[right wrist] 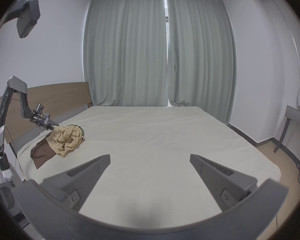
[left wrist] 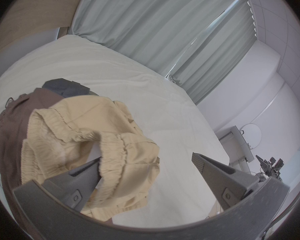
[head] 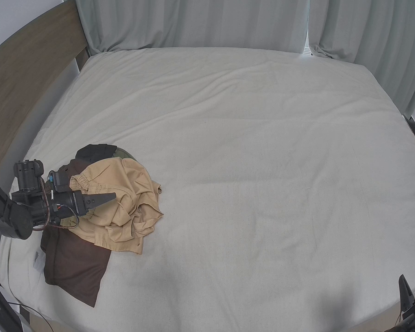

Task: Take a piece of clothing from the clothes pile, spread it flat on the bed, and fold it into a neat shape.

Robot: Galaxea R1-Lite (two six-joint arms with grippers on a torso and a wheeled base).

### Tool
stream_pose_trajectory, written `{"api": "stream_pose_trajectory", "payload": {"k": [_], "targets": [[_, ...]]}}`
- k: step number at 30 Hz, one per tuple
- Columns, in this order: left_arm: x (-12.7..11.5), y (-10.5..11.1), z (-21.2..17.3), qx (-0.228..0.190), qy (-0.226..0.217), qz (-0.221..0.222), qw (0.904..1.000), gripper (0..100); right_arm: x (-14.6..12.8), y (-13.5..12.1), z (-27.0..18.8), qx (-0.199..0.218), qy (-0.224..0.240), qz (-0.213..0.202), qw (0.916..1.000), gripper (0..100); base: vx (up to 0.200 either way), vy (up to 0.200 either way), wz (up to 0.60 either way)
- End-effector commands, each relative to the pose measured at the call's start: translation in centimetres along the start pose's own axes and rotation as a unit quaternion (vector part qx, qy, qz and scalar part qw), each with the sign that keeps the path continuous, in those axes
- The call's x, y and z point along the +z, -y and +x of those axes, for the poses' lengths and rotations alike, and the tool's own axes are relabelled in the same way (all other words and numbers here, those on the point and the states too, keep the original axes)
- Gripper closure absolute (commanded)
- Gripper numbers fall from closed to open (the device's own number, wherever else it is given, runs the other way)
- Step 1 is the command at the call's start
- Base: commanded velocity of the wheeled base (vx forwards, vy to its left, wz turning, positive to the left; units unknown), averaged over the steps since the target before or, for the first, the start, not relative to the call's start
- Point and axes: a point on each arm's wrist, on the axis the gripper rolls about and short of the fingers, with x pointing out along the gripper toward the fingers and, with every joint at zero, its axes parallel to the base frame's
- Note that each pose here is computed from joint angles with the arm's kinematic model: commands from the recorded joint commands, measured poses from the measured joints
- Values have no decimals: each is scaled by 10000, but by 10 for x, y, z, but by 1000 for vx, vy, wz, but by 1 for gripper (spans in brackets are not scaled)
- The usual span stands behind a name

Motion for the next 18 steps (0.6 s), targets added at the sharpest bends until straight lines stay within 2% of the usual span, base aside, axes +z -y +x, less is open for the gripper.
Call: {"api": "stream_pose_trajectory", "payload": {"k": [1, 15, 16, 18], "targets": [[-5, -1, 8, -40, -102, -42, 9999, 0, -5, 0, 0, 4, -30, -7, 10000, 0, 0, 0, 0], [-8, -4, 21, -125, 44, 135, 9998, 0, -5, 0, 0, 19, -22, -38, 10000, 0, 0, 0, 0], [-8, -4, 22, -132, 40, 138, 9998, 100, -5, 0, 0, 19, -22, -38, 10000, 0, 0, 0, 0], [-8, -5, 24, -141, 59, 162, 9998, 100, -5, 0, 0, 19, -22, -46, 10000, 0, 0, 0, 0]]}}
